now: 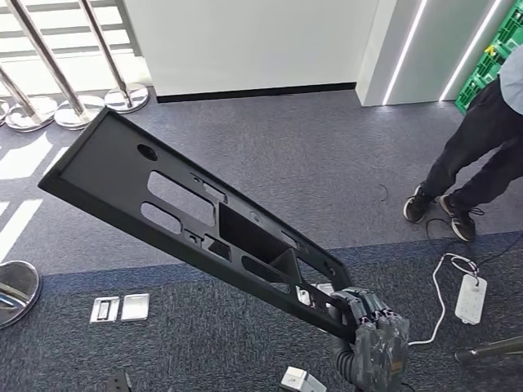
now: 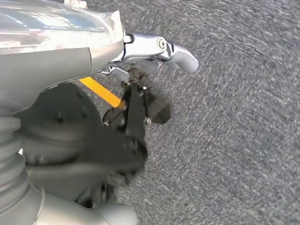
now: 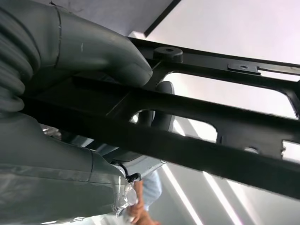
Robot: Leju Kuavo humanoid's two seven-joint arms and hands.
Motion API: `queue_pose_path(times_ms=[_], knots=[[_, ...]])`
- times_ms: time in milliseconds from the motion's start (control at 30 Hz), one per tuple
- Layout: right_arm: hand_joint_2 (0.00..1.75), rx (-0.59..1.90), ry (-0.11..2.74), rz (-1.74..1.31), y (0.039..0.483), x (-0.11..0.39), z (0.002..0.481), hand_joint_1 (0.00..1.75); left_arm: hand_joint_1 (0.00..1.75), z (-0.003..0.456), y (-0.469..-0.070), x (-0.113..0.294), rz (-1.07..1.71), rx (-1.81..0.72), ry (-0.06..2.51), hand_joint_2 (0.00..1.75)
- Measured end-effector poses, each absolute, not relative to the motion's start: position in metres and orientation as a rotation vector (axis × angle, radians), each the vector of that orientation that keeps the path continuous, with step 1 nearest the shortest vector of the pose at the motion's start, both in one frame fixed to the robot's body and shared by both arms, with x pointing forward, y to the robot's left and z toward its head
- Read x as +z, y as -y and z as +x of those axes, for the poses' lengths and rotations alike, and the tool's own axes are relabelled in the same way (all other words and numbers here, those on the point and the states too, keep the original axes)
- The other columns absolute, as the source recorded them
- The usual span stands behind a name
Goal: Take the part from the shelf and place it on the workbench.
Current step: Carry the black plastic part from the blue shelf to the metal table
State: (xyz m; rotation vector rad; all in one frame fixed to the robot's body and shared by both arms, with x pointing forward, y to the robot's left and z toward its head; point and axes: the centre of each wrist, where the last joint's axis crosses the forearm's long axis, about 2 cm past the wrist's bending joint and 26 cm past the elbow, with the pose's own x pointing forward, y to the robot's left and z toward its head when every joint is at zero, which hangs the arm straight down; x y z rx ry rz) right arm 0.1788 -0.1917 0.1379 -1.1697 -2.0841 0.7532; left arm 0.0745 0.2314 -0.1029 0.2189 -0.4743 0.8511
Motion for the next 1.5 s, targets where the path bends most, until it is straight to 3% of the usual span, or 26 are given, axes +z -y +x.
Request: queue_pose_path(times_ms=[1500], knots=[[1.75, 0.784, 2.064, -1.172, 0.1930, 0.1324, 0.1787, 1.75, 0.00, 0.0760, -0.2311, -0.1027, 0.183, 0.857, 0.535, 1.75]])
